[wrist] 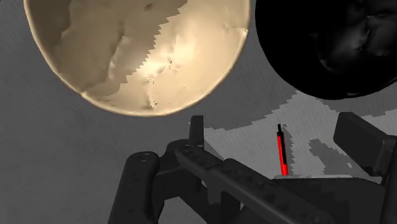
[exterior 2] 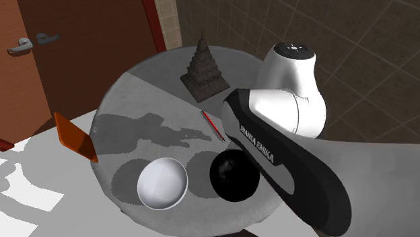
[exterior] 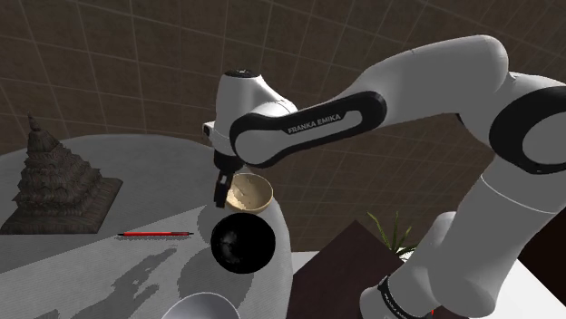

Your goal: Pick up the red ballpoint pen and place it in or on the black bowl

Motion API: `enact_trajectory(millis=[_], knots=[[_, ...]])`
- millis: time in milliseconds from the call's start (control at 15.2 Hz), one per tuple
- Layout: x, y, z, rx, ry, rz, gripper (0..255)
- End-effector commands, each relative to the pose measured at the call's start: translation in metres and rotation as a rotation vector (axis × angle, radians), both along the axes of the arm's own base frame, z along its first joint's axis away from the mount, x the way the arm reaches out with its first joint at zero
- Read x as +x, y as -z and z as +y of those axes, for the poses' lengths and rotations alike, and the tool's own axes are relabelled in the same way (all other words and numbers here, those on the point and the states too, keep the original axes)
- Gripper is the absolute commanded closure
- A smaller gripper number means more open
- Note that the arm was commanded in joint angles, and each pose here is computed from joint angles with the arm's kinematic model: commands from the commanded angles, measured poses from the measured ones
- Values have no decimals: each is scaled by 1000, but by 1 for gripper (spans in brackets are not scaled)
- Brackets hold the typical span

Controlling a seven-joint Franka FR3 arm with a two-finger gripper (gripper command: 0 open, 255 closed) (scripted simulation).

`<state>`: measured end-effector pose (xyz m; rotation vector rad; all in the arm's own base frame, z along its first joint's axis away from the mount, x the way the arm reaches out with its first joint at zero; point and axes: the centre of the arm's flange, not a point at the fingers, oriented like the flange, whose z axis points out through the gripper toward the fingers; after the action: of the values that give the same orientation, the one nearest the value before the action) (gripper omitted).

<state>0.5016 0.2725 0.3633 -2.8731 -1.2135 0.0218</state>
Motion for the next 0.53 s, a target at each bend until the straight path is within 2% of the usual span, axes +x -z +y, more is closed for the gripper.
enact_trajectory(millis=[0, 462], knots=[[5, 17, 20, -4, -45, 5, 0], [16, 75, 95, -19, -199, 25, 0]])
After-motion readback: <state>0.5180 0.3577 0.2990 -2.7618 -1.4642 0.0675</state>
